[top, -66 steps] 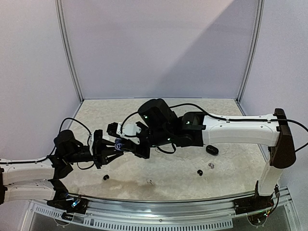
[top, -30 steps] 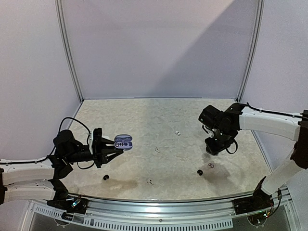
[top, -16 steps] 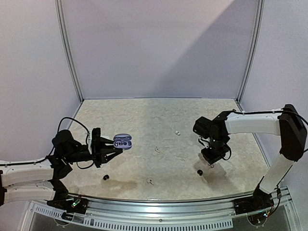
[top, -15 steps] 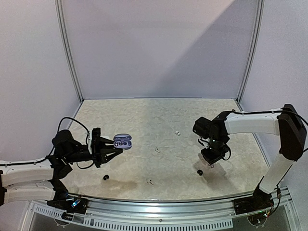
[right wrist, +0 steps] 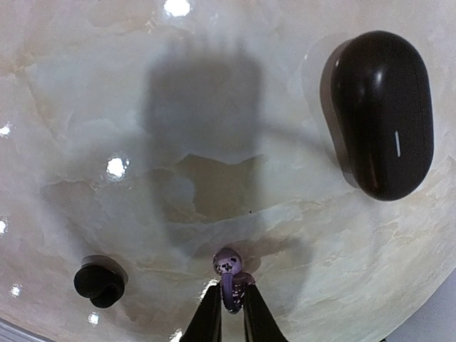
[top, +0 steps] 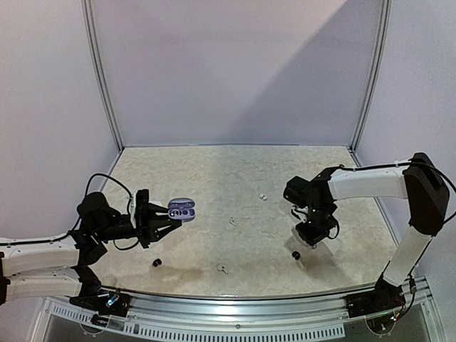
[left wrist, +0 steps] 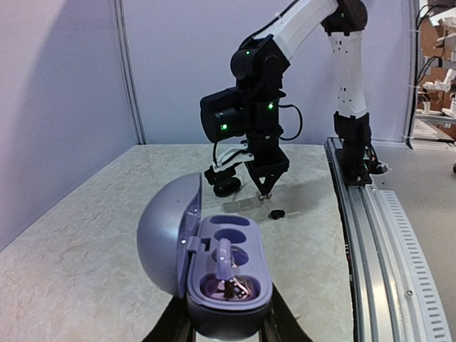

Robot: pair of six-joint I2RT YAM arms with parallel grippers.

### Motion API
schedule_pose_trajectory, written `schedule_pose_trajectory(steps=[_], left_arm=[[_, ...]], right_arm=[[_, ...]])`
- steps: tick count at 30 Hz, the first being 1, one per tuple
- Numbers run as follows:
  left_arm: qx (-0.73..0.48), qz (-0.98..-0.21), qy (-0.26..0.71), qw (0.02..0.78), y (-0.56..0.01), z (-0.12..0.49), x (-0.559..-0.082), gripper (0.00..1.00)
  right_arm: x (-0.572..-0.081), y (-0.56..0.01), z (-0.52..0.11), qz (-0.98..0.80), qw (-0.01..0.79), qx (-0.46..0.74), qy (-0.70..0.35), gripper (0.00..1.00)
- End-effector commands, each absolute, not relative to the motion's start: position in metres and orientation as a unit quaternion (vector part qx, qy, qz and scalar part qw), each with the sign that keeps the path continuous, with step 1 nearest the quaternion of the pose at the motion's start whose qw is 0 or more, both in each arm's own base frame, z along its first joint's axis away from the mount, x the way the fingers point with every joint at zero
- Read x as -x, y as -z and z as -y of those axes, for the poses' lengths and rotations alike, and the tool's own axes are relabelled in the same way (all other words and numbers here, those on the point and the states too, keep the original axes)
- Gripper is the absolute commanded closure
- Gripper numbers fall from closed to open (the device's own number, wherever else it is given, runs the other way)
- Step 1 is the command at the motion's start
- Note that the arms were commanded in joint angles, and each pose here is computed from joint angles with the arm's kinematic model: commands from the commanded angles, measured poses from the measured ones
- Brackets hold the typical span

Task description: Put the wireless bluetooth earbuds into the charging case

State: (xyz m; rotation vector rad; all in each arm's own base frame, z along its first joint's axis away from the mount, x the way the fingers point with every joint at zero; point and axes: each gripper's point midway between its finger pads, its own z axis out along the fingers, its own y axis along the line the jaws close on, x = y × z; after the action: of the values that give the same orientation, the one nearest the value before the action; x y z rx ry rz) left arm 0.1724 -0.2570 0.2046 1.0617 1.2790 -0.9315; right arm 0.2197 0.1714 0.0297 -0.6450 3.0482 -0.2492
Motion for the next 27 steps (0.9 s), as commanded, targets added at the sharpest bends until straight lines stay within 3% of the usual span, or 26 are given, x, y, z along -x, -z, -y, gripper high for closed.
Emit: schedule_pose_trajectory(steps=[1, 6, 14, 20, 27], left_arm=[[-0.461, -0.549, 0.399, 0.571, -0.198, 0.259, -0.169, 1.00], [-0.462, -0.548, 0.398, 0.572, -0.198, 0.259, -0.169, 1.00], [-0.465, -0.544, 0.403, 0.571, -0.199, 0.260, -0.167, 1.00], [-0.502, -0.506, 0.430, 0.554, -0.204, 0.267, -0.151, 1.00], [-0.540, -0.472, 0.451, 0.530, -0.209, 0.273, -0.138, 1.00]], right_arm=[[-0.222, -0.022, -0.168, -0.975, 0.007, 0.206, 0.086, 0.89], [-0.221, -0.021, -0.169, -0.974, 0.003, 0.211, 0.084, 1.00], [-0.233, -0.055, -0.180, -0.969, 0.022, 0.232, 0.077, 1.00], [-0.248, -0.171, -0.276, -0.905, 0.197, 0.376, -0.035, 1.00], [-0.160, -0.274, -0.403, -0.699, 0.313, 0.609, -0.206, 1.00]])
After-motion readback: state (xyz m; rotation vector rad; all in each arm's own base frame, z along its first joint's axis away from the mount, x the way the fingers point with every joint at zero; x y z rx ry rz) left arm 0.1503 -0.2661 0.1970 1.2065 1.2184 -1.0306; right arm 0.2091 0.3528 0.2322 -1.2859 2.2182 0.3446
